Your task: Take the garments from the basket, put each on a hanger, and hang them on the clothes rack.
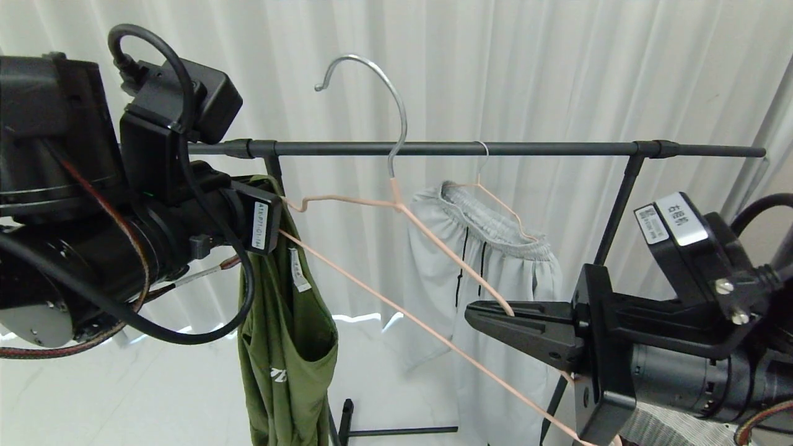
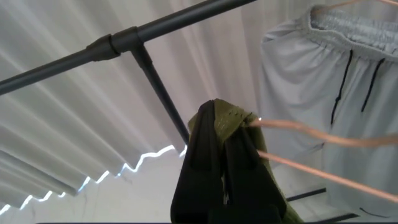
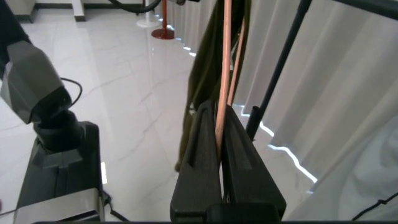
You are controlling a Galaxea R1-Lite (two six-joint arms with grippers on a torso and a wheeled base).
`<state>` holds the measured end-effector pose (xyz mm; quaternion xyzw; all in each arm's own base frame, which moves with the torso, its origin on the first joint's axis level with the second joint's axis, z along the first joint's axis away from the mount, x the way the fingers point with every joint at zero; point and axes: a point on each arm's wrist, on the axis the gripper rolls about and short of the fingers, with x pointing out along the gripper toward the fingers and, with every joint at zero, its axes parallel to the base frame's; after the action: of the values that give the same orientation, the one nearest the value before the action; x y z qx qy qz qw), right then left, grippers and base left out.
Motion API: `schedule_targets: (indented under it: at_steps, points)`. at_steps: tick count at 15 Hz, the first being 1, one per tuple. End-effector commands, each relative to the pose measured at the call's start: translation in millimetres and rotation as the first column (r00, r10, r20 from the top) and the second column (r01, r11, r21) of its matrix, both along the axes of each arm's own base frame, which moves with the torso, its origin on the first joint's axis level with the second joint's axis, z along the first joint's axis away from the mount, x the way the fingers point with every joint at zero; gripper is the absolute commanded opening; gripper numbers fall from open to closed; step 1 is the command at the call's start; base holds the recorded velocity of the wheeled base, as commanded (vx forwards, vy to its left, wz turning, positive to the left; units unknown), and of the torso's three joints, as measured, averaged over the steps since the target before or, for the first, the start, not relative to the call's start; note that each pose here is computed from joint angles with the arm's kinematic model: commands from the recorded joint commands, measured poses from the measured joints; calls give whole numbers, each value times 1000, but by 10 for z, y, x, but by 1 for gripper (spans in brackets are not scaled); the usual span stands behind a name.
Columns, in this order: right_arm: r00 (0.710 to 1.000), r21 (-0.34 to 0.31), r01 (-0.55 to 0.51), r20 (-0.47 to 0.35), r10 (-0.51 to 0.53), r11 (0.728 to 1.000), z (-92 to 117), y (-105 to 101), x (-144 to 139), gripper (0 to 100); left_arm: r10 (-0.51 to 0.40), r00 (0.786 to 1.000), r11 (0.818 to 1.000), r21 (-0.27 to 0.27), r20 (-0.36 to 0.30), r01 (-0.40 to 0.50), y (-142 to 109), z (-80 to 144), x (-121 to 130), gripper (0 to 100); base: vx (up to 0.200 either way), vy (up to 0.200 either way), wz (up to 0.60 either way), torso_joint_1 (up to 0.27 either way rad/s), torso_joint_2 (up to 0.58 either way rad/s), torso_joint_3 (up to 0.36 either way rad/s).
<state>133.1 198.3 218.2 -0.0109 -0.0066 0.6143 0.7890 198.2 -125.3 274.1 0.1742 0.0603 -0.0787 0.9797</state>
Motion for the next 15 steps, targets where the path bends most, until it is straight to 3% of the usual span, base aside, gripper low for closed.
schedule_targets:
  at_steps: [1,3,8,15]
  points:
    - [1000,2,1,-8,-1,1000,-48,74,57,0,-39,999,999,-3,4,39,-75,10,-57,0,0,0,0,0,0,0]
    - [1000,32,1,-25,0,1000,-65,124,93,0,-75,997,997,-15,9,75,-132,28,-123,0,0,0,0,0,0,0]
    - [998,27,-3,-59,5,1000,-127,171,113,0,-107,994,993,-39,34,108,-118,115,-166,0,0,0,0,0,0,0]
    - [993,49,-16,-118,21,999,-255,322,175,0,-287,955,954,-67,71,291,-132,227,-323,0,0,0,0,0,0,0]
